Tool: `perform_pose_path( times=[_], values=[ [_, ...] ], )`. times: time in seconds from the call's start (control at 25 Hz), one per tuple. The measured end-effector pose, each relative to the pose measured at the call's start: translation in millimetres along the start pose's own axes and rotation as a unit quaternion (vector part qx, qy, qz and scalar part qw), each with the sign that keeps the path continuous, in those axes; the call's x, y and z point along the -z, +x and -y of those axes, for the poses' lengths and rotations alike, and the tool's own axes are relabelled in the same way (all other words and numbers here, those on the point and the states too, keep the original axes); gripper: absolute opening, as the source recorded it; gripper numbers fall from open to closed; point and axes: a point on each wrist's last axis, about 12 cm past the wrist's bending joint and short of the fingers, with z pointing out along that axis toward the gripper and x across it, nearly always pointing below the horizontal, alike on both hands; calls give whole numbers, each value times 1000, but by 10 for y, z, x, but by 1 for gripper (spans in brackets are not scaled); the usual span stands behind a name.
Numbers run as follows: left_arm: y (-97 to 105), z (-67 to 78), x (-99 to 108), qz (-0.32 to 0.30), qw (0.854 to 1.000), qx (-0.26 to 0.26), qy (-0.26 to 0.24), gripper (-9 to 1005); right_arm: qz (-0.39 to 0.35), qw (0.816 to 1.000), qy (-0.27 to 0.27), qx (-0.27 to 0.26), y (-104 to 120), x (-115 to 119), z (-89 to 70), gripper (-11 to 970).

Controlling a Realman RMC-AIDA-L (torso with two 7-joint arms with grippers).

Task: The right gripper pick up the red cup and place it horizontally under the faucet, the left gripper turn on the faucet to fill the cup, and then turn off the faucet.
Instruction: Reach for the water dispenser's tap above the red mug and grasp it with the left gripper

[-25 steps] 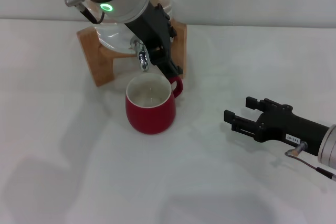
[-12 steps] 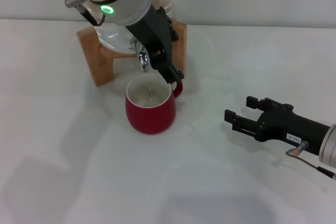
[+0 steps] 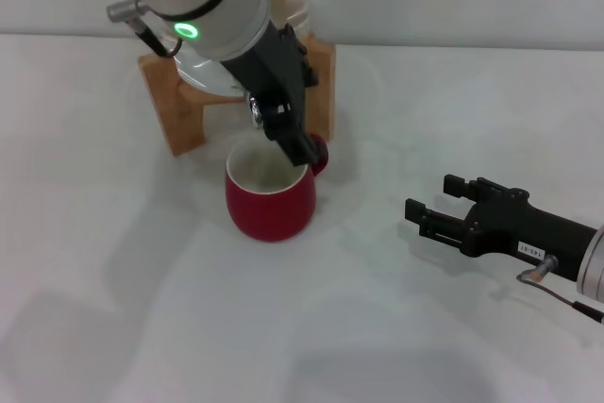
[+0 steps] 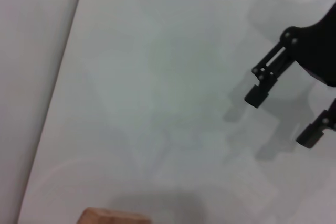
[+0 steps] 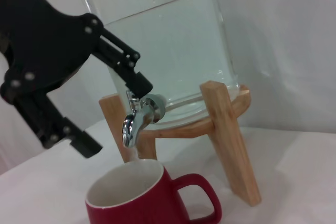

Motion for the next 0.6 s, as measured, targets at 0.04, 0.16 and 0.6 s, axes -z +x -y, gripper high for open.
perform_pose_path(
  times=[0.04,0.16,0.6],
  values=[
    [2,11,10,-1,1000,0,0,880,0,1000,-1,0,-1,1,-2,768],
    [5,29,35,-2,1000,3,-3,880,0,1000,-3,2,-3,6,1,768],
    [-142,141,162,12,999,-17,-32,881,-4,1000,-3,-2,57,74,3,768]
  ],
)
